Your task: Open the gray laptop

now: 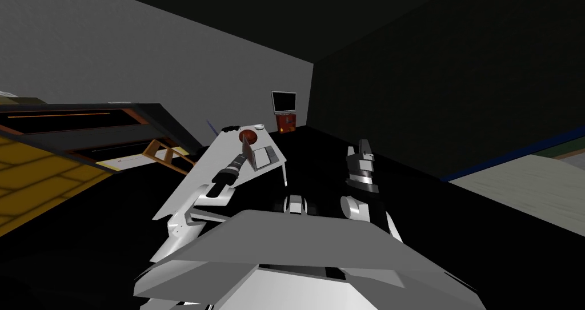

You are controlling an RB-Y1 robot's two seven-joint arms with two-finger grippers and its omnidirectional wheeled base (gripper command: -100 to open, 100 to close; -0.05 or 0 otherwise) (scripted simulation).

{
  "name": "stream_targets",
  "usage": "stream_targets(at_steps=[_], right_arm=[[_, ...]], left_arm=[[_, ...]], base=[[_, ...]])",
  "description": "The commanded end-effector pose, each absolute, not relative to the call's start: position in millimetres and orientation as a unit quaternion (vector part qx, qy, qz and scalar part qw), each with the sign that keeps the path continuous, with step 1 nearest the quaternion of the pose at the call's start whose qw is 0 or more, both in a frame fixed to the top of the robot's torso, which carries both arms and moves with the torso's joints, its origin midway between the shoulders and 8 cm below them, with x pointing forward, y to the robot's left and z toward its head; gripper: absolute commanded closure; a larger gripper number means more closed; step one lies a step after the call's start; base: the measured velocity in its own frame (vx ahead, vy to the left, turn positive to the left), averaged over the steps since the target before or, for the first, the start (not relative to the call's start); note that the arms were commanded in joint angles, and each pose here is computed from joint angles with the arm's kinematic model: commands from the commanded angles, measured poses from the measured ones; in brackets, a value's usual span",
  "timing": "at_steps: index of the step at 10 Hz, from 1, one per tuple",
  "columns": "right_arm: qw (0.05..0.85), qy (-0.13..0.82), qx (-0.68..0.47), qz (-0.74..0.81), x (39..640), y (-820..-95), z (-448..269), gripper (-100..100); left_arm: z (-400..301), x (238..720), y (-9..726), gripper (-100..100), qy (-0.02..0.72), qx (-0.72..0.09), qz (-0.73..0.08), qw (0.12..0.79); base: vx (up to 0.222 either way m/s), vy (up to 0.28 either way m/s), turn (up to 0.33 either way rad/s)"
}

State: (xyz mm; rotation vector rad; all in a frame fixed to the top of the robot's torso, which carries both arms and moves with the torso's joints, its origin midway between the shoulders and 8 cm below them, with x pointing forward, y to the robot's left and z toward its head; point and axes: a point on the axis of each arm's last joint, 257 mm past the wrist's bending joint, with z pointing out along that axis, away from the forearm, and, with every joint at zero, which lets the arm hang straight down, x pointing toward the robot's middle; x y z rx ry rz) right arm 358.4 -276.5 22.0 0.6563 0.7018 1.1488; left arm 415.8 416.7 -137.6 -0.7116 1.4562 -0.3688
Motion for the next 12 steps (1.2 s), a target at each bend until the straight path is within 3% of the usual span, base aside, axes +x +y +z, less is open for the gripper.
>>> stream_targets(at_steps=[1,6,12], right_arm=[[0.732,0.319,0.298,0.522,358.4,-276.5,22.0,0],[0.733,0.319,0.298,0.522,358.4,-276.5,22.0,0],[0.733,0.319,0.298,0.522,358.4,-276.5,22.0,0]], left_arm=[[-142.1,401.2,420.0,100,0.674,-0.297,-0.123,0.665],[-141.7,383.3,427.1,100,0.702,-0.267,-0.071,0.656],[-182.9,349.4,457.5,100,0.769,-0.193,0.058,0.606]], base=[[0.112,-0.068,-0.038],[0.073,-0.059,-0.019],[0.090,-0.101,-0.031]])
